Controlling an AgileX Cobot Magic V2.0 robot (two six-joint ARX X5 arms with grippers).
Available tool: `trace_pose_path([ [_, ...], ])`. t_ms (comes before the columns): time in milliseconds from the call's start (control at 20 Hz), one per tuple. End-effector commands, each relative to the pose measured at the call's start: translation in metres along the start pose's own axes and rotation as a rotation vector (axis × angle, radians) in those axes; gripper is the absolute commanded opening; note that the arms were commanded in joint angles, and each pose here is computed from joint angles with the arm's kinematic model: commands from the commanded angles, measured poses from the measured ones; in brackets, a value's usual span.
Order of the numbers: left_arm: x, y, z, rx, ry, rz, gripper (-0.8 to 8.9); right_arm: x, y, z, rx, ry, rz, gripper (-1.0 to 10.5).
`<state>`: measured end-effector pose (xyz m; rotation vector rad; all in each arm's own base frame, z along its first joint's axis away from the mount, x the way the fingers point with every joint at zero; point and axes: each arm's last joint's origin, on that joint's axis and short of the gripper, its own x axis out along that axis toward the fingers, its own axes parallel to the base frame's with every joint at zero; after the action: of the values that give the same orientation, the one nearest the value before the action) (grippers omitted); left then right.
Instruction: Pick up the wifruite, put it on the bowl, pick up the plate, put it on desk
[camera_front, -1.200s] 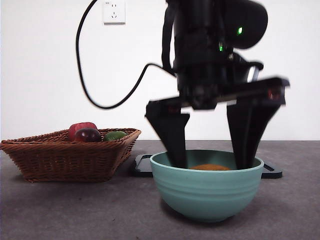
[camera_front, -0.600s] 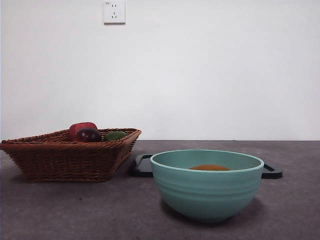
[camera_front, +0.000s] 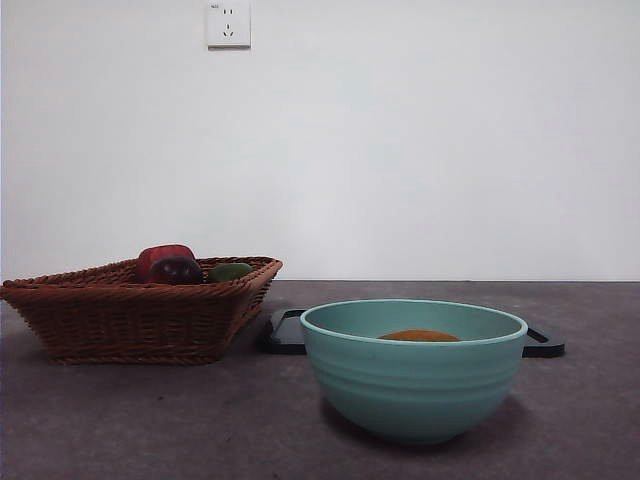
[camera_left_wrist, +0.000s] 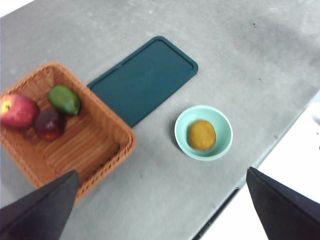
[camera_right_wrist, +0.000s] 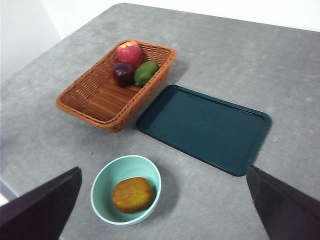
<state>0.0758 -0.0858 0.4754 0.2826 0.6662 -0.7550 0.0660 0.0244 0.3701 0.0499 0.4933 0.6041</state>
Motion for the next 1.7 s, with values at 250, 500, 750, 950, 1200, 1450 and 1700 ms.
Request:
trace_pose_path([
  [250, -0.032, 0.005, -0.063, -0.027, -0.113, 0.014, 5.63, -0.001, 0.000, 0.004, 0.000, -0.012, -0.022, 5.5],
  [500, -0.042, 0.009, -0.108, -0.049, -0.263, 0.040, 5.63, -0.001, -0.001, 0.001, 0.008, 0.009, -0.070, 5.5],
  [750, -0.022, 0.010, -0.132, -0.072, -0.251, 0.081, 5.63, -0.002, -0.001, -0.001, 0.020, 0.032, -0.071, 5.5],
  [950, -0.008, 0.009, -0.132, -0.082, -0.258, 0.079, 5.63, -0.002, -0.002, -0.004, 0.093, 0.060, -0.093, 5.5],
  [1200, -0.010, 0.009, -0.129, -0.067, -0.292, 0.079, 5.63, 0.009, -0.005, -0.001, 0.164, 0.101, -0.041, 5.5],
  [1450, -0.010, 0.009, -0.128, -0.068, -0.296, 0.079, 5.63, 0.042, -0.012, 0.010, 0.236, 0.225, 0.047, 4.9],
  [1700, -0.010, 0.009, -0.128, -0.068, -0.296, 0.079, 5.63, 0.097, -0.008, 0.019, 0.268, 0.419, 0.081, 4.9],
])
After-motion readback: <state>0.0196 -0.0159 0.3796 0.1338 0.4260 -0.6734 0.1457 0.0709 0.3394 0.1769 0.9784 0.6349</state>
